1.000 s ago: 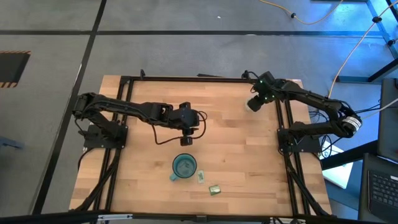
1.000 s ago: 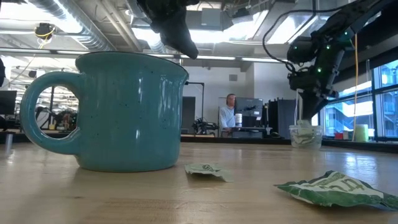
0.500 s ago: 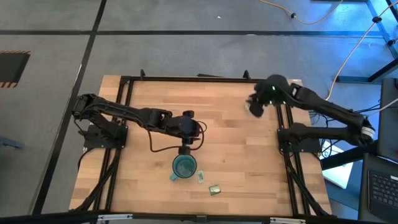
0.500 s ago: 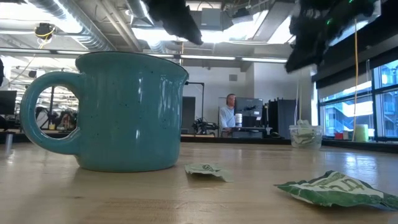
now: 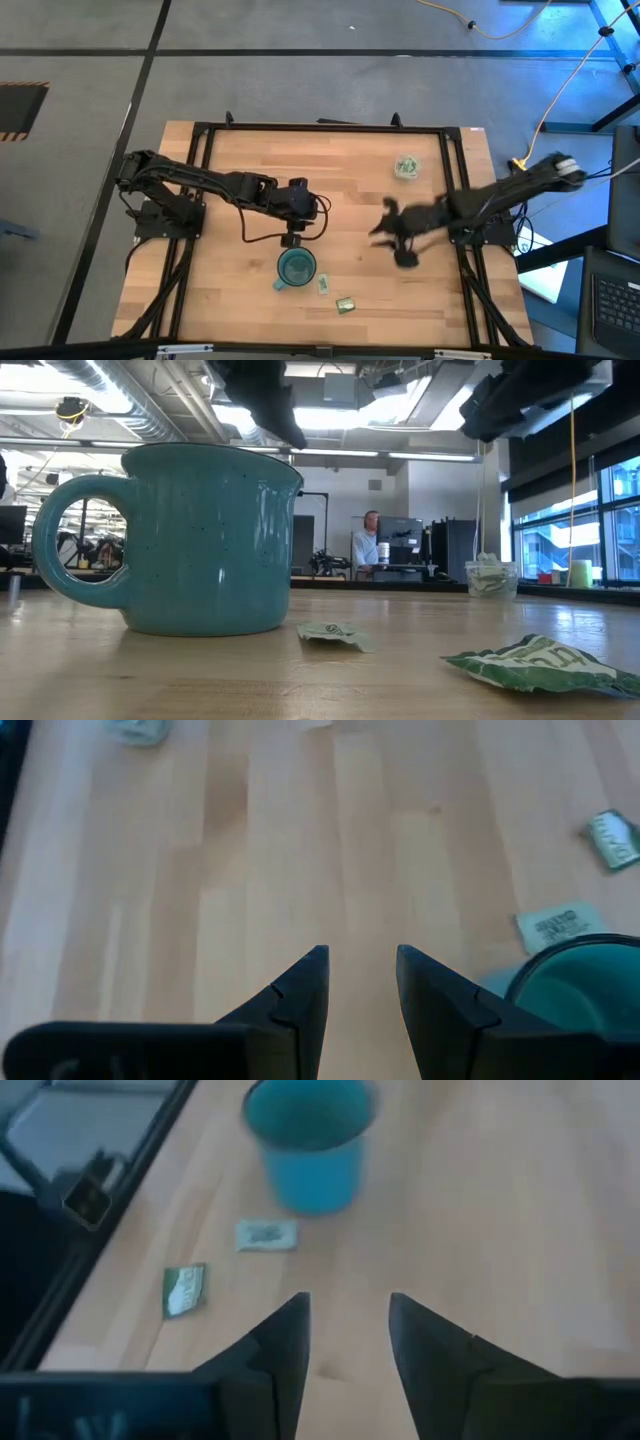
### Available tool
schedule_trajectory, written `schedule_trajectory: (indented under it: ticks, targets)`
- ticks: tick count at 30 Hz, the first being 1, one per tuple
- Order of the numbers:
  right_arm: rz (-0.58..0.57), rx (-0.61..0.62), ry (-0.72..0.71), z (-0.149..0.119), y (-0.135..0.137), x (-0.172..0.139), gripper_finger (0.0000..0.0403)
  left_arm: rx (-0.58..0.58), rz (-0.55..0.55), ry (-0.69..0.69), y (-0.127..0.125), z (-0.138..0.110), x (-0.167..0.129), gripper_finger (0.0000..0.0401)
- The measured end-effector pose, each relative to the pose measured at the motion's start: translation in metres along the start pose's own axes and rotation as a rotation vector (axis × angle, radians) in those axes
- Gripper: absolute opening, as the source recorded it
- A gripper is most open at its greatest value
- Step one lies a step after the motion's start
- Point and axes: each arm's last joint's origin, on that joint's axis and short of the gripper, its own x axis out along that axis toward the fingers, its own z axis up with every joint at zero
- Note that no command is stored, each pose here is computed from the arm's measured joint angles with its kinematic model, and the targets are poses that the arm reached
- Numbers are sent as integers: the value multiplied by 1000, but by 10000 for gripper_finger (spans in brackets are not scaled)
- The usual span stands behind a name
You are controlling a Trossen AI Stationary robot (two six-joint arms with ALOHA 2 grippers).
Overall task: Pick and place items into bin
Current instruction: Put the truvia packet into the transparent bin
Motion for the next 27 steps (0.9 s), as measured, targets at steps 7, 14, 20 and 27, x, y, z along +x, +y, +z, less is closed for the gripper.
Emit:
schedule_trajectory:
  ticks: [7, 14, 20, 27]
  targets:
    - [76, -75, 32, -22, 61, 73, 141, 18, -109, -80, -3, 8, 0, 113]
    - [125, -40, 17, -46, 86, 120, 141, 15, -103, -239, -2, 21, -15, 113]
    - [148, -47, 41, -48, 104, 144, 141, 7, -103, -354, -1, 25, -52, 113]
    - [86, -59, 239, -50, 115, 169, 141, -5, -51, -461, -7, 20, -101, 113]
